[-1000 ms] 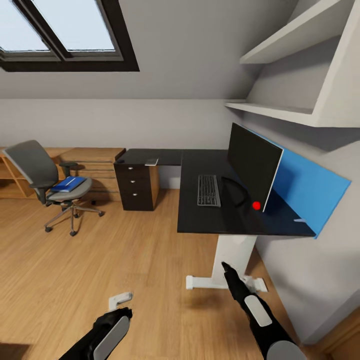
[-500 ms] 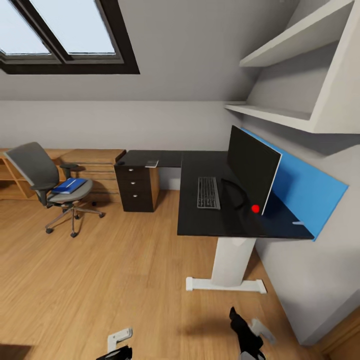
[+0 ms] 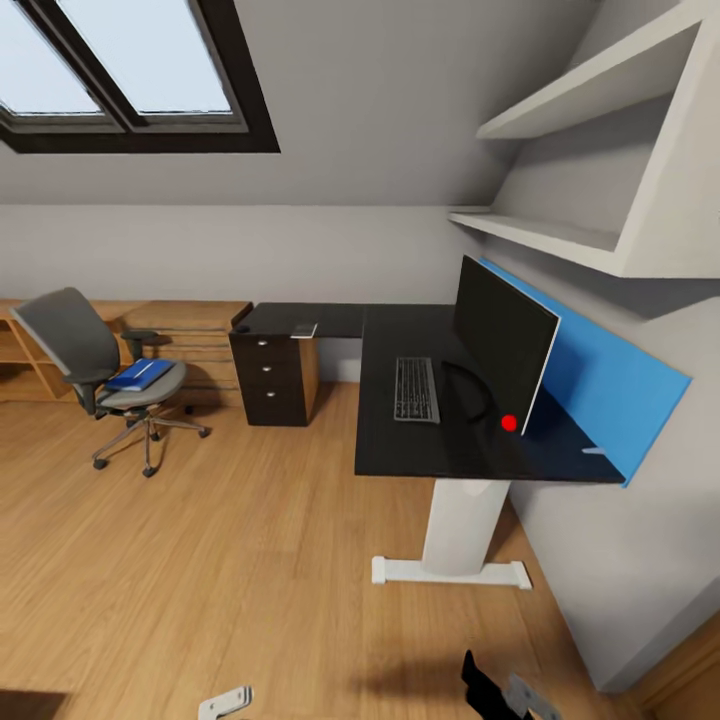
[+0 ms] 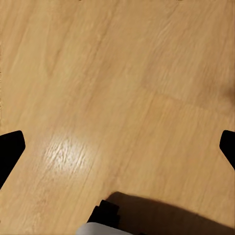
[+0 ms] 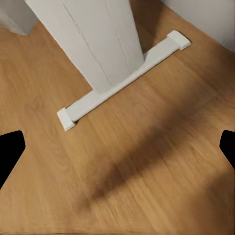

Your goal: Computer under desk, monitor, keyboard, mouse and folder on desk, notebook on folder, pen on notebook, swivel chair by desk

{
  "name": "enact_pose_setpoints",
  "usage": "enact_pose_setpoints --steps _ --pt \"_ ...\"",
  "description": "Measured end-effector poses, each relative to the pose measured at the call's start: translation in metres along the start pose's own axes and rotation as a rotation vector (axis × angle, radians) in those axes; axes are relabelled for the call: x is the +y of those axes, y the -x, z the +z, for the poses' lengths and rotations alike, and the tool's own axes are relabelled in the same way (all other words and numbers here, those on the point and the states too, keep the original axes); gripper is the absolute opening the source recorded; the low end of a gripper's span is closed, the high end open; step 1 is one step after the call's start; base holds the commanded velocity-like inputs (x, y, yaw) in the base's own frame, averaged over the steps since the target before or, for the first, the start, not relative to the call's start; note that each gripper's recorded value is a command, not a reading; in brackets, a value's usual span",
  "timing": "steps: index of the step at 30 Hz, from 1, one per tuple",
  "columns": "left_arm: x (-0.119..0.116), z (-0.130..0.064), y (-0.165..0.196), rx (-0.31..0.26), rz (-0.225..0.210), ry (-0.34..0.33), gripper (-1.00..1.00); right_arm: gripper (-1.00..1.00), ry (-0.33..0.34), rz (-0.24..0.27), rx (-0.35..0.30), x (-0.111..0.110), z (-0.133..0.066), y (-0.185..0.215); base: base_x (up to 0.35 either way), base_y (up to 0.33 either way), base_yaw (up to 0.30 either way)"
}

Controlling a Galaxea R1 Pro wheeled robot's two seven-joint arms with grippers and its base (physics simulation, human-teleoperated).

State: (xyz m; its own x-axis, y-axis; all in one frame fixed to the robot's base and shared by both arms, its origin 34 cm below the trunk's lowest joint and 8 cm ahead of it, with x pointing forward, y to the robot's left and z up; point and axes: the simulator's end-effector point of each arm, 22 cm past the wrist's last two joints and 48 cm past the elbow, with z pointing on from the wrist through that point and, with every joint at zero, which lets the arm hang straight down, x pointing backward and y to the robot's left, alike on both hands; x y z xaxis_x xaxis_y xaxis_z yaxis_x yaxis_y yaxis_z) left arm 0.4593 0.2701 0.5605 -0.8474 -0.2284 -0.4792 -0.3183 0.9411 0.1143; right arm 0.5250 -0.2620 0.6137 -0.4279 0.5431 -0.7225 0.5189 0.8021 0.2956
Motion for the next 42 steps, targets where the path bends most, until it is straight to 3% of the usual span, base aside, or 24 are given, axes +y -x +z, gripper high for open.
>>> enact_pose_setpoints --steps 6,17,18,20,21,42 --pt "0.002 -0.003 0.002 -0.003 -0.002 0.001 1.00 1.00 0.058 -0.090 0.008 0.009 -0.003 0.002 0.000 0.000 0.000" --pt "0.009 -0.003 -0.004 0.007 0.006 0.014 1.00 1.00 0.082 -0.101 0.020 0.020 -0.007 -0.006 0.000 0.154 0.017" --pt "0.009 -0.003 -0.004 0.007 0.007 0.014 1.00 1.00 0.104 -0.127 0.023 0.026 -0.007 -0.008 0.048 0.329 0.210" --pt "0.009 -0.003 -0.005 0.009 0.009 0.014 1.00 1.00 0.195 -0.238 0.035 0.047 -0.012 -0.016 0.137 0.311 0.245" --pt "0.009 -0.004 -0.005 0.010 0.009 0.014 1.00 1.00 0.210 -0.255 0.040 0.050 -0.014 -0.020 0.215 0.270 0.252" --pt "0.012 -0.002 -0.009 0.017 0.007 0.022 1.00 1.00 0.215 -0.258 0.051 0.053 -0.016 -0.027 0.304 0.149 0.261"
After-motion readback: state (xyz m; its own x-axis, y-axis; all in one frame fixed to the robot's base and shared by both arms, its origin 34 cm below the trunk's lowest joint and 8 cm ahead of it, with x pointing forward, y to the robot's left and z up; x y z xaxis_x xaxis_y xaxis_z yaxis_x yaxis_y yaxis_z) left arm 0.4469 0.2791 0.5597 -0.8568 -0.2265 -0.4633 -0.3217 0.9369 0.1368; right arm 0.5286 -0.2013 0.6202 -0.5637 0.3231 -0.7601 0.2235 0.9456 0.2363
